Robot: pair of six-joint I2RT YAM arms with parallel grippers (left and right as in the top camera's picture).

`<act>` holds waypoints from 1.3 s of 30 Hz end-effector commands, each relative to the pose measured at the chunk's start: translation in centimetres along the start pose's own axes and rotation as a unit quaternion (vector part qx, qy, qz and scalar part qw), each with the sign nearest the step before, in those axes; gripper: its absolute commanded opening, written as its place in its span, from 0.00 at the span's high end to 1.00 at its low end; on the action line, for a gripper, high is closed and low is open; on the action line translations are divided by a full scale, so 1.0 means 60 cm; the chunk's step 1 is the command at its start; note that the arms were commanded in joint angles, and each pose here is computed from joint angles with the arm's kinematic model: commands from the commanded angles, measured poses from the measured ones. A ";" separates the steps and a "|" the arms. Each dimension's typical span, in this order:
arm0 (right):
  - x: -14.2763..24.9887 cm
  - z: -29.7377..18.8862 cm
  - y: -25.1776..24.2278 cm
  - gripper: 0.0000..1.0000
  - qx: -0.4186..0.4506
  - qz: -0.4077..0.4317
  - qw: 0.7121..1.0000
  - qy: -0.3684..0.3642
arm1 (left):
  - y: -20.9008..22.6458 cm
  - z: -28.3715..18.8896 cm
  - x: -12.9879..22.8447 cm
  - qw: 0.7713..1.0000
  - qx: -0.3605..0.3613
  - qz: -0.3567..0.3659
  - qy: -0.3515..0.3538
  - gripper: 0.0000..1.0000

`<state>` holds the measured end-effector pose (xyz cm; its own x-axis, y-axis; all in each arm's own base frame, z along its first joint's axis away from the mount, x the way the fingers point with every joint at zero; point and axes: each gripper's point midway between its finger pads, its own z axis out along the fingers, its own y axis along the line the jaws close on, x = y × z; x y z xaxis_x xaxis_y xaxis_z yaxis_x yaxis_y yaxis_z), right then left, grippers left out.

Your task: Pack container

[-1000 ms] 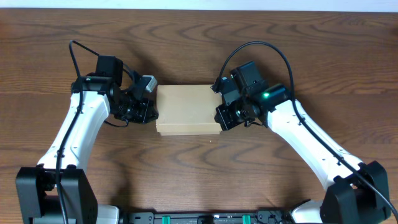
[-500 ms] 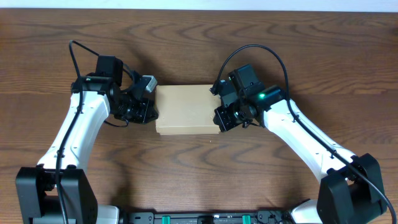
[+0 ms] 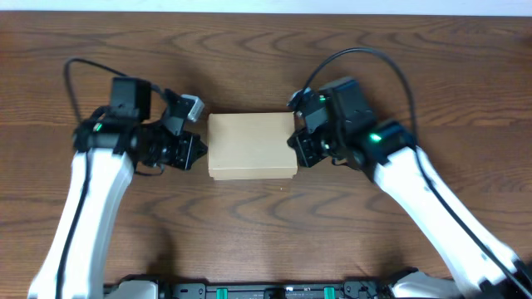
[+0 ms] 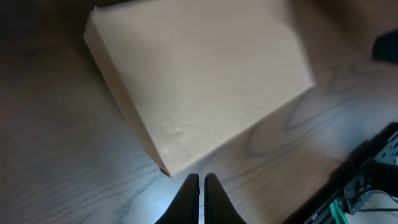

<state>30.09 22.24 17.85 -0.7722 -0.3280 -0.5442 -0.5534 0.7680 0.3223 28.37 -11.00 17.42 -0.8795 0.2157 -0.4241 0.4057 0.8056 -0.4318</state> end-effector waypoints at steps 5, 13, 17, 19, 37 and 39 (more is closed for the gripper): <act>-0.046 -0.146 0.061 0.99 -0.014 -0.006 0.993 -0.119 | -0.072 -0.112 0.024 0.994 -0.028 0.053 -0.088 0.94; -0.003 -0.239 0.091 0.68 -0.026 0.040 0.987 -0.152 | -0.126 -0.188 0.051 0.979 -0.040 0.098 -0.172 0.70; 0.013 -0.261 0.098 0.01 -0.027 0.038 0.986 -0.157 | -0.136 -0.199 0.065 0.977 -0.041 0.103 -0.180 0.05; 0.027 -0.263 0.098 0.01 -0.026 0.042 0.988 -0.147 | -0.137 -0.197 0.076 0.980 -0.039 0.097 -0.171 0.05; 0.114 -0.244 0.083 0.01 -0.005 0.082 0.996 -0.040 | -0.135 -0.186 0.109 0.988 -0.036 0.072 -0.131 0.05; 0.115 -0.244 0.083 0.01 -0.005 0.082 0.996 -0.039 | -0.135 -0.186 0.109 0.988 -0.036 0.072 -0.131 0.05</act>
<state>17.54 15.64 26.78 -0.8264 -0.1567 -0.5408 -0.4241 0.8051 0.4147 16.61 -9.94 27.06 -0.7131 0.1884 -0.6753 0.4975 0.8147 -0.2980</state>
